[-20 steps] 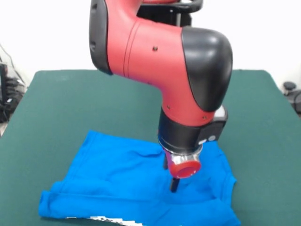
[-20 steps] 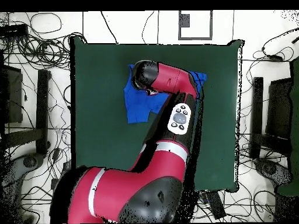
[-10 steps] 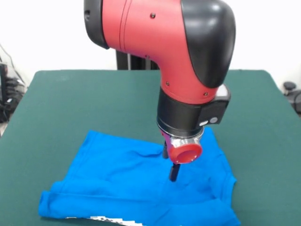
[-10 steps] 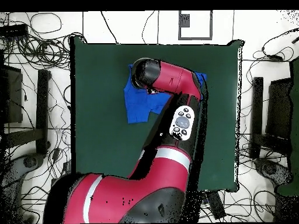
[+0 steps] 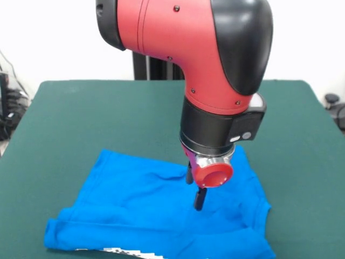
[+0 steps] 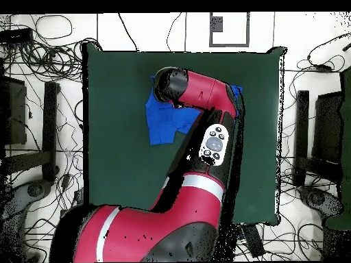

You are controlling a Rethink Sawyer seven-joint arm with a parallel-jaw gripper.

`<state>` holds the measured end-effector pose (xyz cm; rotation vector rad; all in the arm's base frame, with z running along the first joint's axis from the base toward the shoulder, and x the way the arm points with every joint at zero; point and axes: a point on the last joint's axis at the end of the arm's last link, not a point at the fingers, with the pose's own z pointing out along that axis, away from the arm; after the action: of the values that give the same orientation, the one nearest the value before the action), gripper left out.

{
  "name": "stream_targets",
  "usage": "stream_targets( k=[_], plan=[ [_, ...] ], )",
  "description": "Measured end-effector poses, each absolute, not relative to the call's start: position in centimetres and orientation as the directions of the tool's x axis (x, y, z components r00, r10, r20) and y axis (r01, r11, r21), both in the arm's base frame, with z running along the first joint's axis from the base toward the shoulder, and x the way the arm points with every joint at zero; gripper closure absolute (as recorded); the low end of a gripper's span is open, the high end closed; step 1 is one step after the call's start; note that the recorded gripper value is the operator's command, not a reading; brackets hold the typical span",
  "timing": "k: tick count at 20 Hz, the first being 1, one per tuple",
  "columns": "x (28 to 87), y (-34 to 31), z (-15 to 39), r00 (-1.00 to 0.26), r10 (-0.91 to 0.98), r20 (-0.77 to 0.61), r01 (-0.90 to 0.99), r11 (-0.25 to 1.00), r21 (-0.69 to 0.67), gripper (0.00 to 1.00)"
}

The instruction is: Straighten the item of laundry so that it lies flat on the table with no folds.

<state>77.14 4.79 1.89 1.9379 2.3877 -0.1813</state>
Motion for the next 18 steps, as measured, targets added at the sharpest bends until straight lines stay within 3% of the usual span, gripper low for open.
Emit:
stream_targets(
  k=[18],
  plan=[
    [74.8,4.5,-0.6,-0.192,0.974,-0.121,0.981,0.186,-0.055,0.0]
  ],
)
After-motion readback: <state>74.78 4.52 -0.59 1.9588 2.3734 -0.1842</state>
